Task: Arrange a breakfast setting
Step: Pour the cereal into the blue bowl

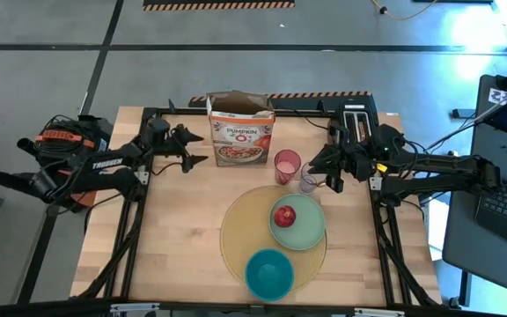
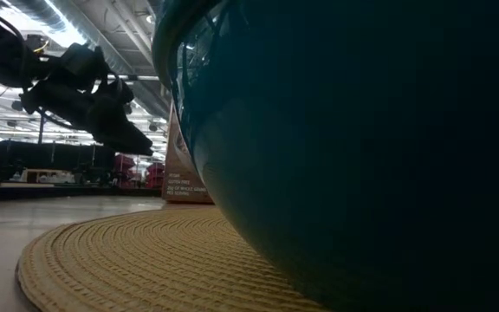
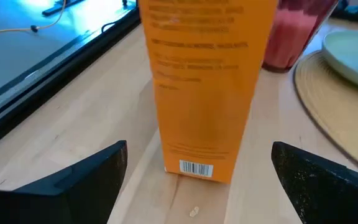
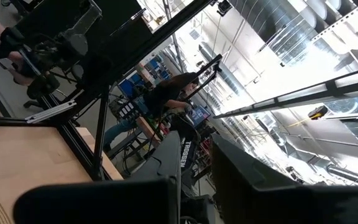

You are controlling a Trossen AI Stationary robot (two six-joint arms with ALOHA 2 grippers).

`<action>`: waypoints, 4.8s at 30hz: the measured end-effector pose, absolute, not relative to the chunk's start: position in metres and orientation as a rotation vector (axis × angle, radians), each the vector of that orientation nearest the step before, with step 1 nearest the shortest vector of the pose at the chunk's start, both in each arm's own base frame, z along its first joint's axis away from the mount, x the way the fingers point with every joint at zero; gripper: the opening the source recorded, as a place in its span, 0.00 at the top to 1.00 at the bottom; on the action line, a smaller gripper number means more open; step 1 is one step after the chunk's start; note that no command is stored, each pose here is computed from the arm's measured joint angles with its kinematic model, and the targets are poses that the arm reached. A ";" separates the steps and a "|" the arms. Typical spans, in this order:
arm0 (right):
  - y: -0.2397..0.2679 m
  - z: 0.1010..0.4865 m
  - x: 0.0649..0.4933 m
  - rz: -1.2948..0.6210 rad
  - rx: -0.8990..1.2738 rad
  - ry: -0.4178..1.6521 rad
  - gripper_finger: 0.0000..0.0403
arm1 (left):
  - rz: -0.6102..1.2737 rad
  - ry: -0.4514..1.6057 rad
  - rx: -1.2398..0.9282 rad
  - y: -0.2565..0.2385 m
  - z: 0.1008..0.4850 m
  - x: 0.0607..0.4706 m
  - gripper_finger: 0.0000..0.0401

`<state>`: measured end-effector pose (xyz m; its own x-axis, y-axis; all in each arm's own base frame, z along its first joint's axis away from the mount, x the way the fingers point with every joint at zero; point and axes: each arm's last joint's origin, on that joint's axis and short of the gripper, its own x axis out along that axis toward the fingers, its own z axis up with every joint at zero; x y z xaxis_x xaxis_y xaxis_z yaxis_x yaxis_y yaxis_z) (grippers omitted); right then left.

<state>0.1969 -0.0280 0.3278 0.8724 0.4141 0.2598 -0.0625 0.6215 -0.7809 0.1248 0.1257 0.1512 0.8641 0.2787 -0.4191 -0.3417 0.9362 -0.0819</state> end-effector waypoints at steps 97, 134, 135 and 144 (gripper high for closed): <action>-0.028 0.329 0.197 0.278 -0.868 -0.456 0.86 | 0.259 0.327 -0.186 0.120 0.121 0.209 0.26; -0.028 0.327 0.197 0.285 -0.861 -0.438 0.86 | 0.231 0.280 -0.122 0.120 0.135 0.206 0.32; -0.028 0.327 0.197 0.285 -0.860 -0.437 0.86 | 0.235 0.271 -0.112 0.121 0.137 0.205 0.32; -0.028 0.327 0.197 0.288 -0.860 -0.437 0.86 | 0.272 0.242 -0.054 0.125 0.157 0.193 0.32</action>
